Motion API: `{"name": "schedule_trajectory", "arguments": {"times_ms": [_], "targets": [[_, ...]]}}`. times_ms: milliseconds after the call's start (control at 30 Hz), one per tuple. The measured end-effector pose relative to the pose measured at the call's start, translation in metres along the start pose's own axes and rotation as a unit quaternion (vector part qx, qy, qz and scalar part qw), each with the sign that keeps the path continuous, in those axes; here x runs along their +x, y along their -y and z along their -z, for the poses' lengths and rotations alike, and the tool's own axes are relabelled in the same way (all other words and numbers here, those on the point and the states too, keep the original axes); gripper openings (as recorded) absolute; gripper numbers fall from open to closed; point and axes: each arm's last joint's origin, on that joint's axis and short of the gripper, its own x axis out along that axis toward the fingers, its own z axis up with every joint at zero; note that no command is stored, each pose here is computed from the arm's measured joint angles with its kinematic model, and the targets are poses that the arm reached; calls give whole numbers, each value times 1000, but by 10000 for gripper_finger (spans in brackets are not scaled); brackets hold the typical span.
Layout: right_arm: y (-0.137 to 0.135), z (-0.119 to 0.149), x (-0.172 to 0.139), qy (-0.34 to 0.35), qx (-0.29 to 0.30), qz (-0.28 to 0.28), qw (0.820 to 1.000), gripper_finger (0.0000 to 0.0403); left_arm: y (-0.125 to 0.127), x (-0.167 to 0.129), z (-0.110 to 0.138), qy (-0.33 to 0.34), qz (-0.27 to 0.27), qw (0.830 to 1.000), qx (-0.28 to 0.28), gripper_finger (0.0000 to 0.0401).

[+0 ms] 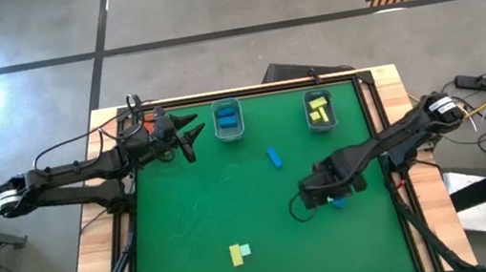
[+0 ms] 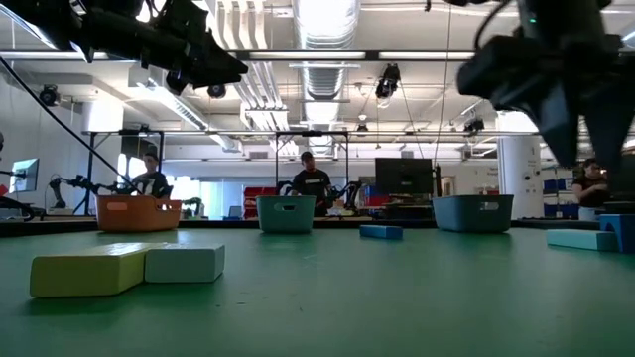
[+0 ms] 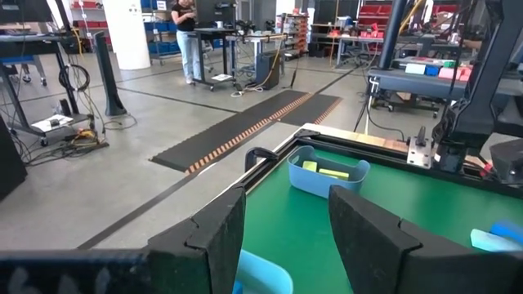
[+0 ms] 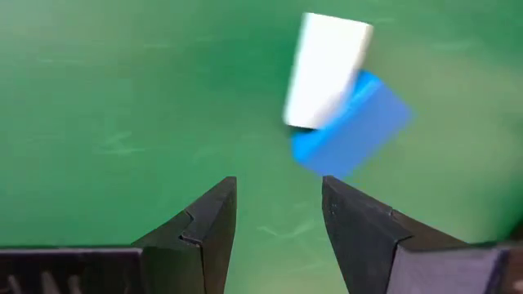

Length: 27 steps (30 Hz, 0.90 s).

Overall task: Sort & place blocks by color
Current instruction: Put the blue block into the blue bin

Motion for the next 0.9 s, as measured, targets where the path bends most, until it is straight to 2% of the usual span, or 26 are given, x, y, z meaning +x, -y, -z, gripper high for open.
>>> {"name": "schedule_trajectory", "arguments": {"times_ms": [133, 333, 600, 900], "targets": [[15, 6, 12, 5, 26, 24, 999, 169, 0, 0, 0, 0, 0, 1000, 11, 161], [35, 9, 30, 19, 61, 50, 997, 193, 0, 0, 0, 0, 0, 1000, 12, 161], [39, 9, 30, 29, 65, 41, 997, 196, 0, 0, 0, 0, 0, 1000, 12, 161], [41, 5, 29, 75, 85, 21, 993, 196, 0, 0, 0, 0, 0, 1000, 12, 161]]}}
